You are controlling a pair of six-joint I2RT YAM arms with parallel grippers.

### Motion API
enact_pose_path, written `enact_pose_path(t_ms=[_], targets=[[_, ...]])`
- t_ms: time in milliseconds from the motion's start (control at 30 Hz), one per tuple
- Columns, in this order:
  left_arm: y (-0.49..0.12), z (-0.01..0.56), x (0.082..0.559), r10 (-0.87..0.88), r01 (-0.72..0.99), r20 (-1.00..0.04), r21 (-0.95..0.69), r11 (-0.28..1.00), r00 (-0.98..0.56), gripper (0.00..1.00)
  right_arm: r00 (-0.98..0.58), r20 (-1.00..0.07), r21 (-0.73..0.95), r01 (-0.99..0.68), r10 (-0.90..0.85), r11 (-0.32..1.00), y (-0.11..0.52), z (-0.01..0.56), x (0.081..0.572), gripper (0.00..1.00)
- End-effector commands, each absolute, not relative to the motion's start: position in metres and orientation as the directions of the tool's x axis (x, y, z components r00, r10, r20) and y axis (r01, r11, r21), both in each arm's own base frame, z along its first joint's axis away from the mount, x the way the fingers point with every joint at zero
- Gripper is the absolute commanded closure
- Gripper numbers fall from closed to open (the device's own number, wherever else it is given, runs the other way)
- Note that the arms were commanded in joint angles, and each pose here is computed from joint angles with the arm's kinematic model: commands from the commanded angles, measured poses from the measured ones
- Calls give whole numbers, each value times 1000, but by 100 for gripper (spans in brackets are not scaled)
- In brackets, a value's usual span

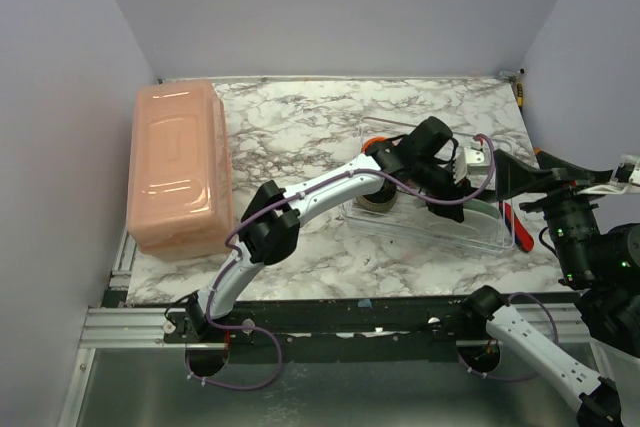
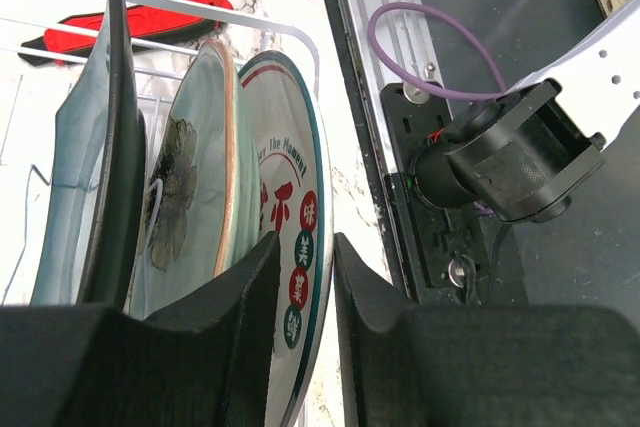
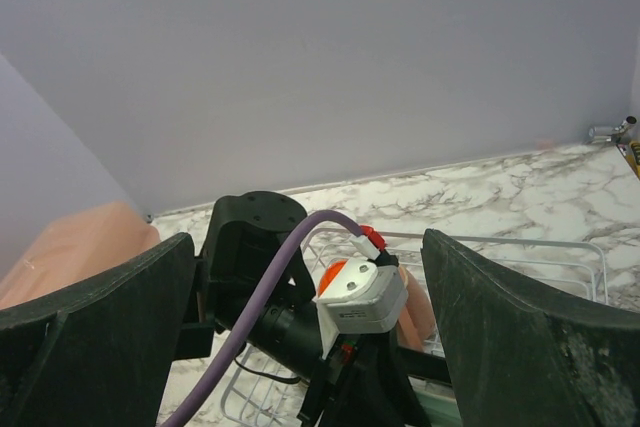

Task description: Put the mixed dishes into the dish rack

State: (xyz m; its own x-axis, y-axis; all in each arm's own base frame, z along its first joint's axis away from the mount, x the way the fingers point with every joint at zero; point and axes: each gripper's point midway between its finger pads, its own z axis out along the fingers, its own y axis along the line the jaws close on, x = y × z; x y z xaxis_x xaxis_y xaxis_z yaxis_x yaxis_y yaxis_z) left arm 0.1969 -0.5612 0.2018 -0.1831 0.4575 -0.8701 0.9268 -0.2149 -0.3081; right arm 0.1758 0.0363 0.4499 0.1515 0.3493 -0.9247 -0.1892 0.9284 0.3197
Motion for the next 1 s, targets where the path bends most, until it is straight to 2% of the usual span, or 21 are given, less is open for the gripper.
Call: enact_pose_path(t_ms=[0,333,433,767,967], targets=[[-564,211,206,439,944,-881,-278,-181,-175,69,183,-913,333,-185,365,925,30,458,171,3],[-547,249,216,416,975,-895,-210,-74,-161,49,174,-913,338,-184,369,923,31,457,172,3],[-536,269,215,390,983,-910,-176,-55,-141,45,167,-914,341,-177,370,923,31,454,173,2],[-482,356,206,255,994,-963,-73,78,-91,43,183,-909,343,-179,374,922,25,459,164,0],[-424,411,207,164,960,-983,-35,279,-84,41,201,-903,358,-134,379,924,11,468,158,0]])
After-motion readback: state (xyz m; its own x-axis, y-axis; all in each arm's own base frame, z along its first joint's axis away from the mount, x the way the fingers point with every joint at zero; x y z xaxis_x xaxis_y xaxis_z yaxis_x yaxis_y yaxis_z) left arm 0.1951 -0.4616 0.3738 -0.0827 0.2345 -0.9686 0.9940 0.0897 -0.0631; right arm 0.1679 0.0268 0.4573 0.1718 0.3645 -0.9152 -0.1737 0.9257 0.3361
